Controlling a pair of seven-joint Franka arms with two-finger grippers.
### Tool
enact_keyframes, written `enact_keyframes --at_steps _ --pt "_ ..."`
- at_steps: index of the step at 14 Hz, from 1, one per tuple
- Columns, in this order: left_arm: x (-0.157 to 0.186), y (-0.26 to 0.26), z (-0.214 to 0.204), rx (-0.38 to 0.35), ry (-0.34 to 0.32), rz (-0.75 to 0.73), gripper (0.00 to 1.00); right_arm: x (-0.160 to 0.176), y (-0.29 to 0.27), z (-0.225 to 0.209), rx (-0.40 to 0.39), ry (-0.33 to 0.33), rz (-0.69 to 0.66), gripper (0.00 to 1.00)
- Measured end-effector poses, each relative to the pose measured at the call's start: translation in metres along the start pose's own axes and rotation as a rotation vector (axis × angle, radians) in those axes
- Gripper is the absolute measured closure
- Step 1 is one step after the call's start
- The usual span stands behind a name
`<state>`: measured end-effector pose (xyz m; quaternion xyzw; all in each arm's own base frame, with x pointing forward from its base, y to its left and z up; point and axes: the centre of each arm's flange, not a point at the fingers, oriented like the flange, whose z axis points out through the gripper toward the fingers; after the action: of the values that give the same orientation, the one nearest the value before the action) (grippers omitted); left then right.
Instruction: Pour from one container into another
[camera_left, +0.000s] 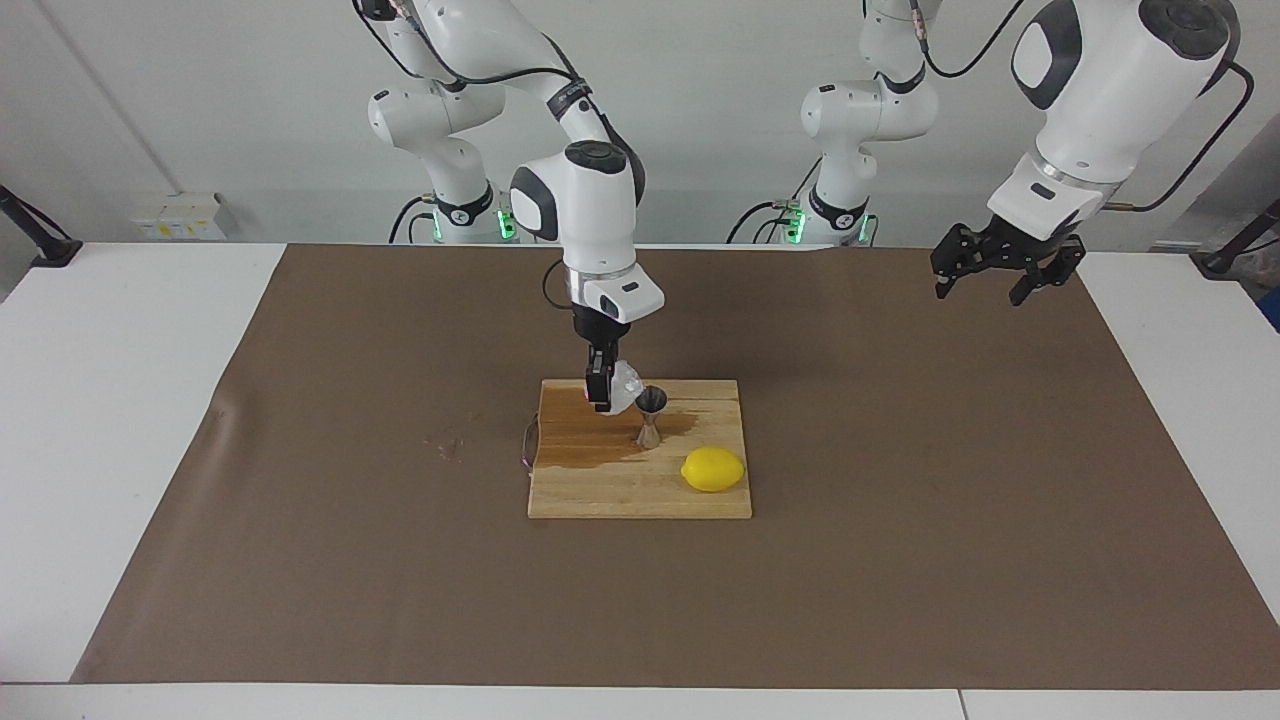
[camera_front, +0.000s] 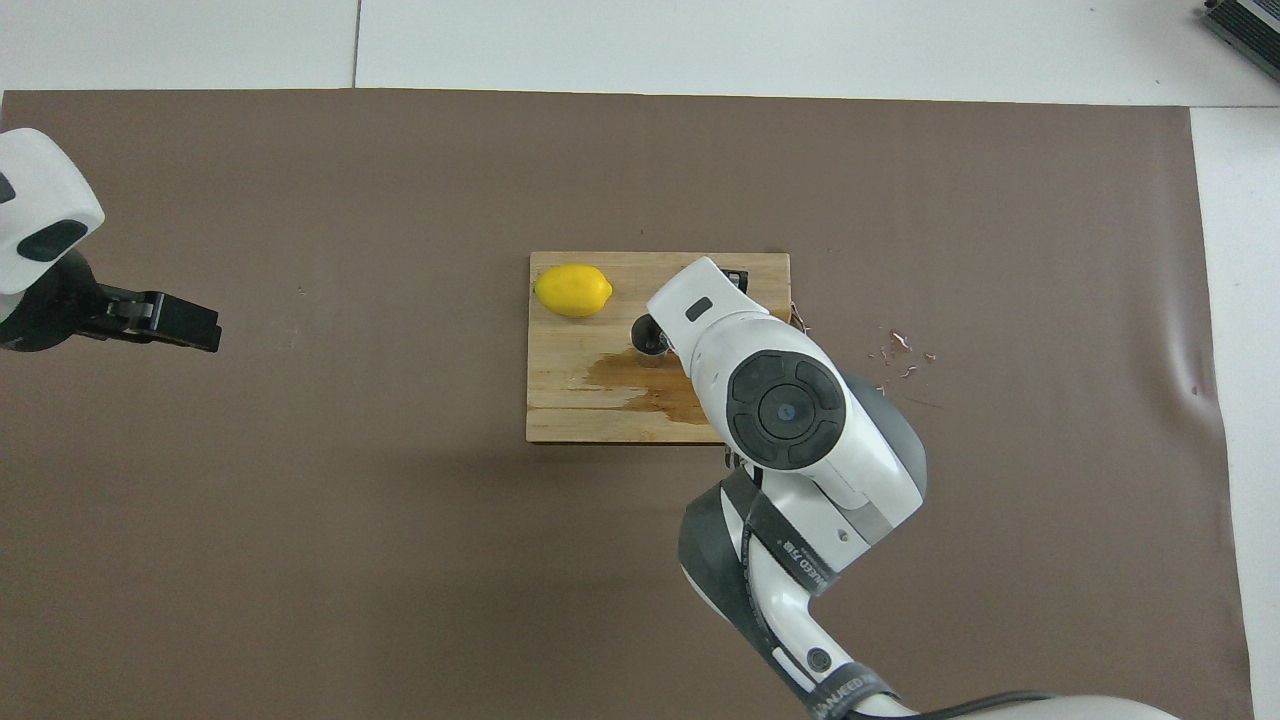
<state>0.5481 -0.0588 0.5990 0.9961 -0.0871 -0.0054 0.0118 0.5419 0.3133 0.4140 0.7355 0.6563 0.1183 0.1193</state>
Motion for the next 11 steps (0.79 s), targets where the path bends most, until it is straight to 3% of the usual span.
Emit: enact_keyframes --at_steps 11 --pt "0.0 0.0 0.0 0.0 0.0 0.0 0.0 0.0108 -0.0073 -0.0092 -0.012 -0.029 0.027 0.48"
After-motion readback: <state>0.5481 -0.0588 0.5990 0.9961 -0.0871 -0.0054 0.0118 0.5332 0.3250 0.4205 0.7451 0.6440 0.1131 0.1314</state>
